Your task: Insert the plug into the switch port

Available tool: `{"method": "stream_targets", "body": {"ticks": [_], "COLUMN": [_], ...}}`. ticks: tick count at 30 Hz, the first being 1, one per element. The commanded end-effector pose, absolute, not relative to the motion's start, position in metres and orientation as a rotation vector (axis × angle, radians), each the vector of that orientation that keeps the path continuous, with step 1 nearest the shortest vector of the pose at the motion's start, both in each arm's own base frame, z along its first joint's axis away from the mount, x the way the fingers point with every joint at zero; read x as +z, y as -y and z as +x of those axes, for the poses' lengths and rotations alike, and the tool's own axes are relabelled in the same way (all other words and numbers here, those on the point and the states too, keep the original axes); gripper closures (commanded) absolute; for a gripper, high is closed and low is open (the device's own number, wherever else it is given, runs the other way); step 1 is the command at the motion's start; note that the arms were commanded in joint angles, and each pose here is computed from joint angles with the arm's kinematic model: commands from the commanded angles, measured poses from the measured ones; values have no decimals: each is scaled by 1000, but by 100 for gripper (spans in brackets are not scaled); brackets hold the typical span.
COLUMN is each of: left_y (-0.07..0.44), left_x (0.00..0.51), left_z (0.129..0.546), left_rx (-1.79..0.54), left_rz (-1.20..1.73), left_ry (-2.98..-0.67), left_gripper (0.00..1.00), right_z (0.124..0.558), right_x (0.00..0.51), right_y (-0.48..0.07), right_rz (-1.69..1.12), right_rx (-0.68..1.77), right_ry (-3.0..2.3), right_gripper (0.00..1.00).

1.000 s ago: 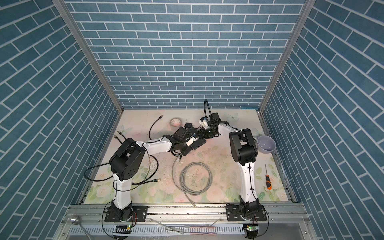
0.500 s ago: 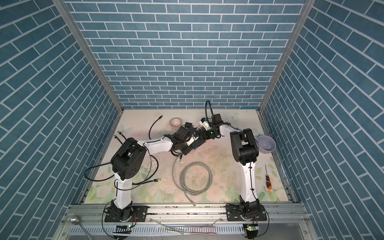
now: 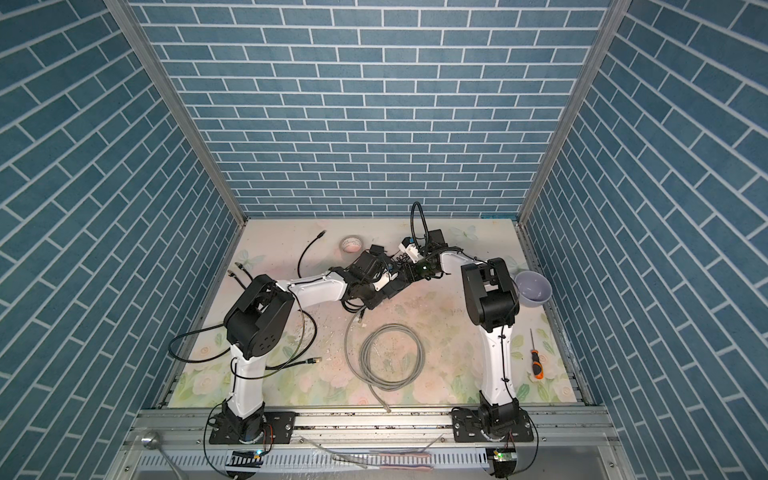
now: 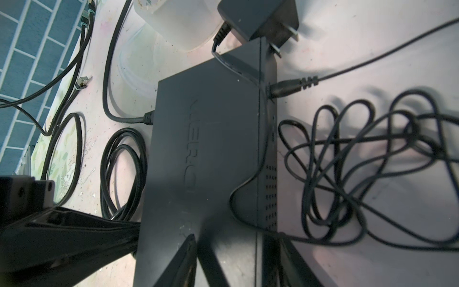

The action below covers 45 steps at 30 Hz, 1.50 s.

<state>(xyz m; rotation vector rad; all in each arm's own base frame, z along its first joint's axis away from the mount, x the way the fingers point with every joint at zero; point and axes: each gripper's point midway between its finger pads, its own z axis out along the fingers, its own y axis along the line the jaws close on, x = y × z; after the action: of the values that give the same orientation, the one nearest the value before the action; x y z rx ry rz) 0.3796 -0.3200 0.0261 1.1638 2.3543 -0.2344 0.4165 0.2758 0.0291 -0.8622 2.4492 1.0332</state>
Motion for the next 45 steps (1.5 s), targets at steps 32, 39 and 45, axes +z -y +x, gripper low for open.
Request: {"method": "stream_targets", "body": {"ticks": [32,39,45], "left_y": [415,413,417], "left_x": [97,97,101], "left_z": [450,454,458], "left_rx": [-480,-477,-499], "left_rz": [1056,1015,978], "left_ry": [-1849,-1876,-1855], "left_gripper": [100,100,100], "right_z": [170,174,175], "right_x": [34,33,41], "right_y": [-343,-340,-345], "right_rz": [-1240,-1239,-1245], "right_rx": [1899,1857,1882], "right_ry": [-2765,-2771,-2740], "right_gripper": [55,55,56]}}
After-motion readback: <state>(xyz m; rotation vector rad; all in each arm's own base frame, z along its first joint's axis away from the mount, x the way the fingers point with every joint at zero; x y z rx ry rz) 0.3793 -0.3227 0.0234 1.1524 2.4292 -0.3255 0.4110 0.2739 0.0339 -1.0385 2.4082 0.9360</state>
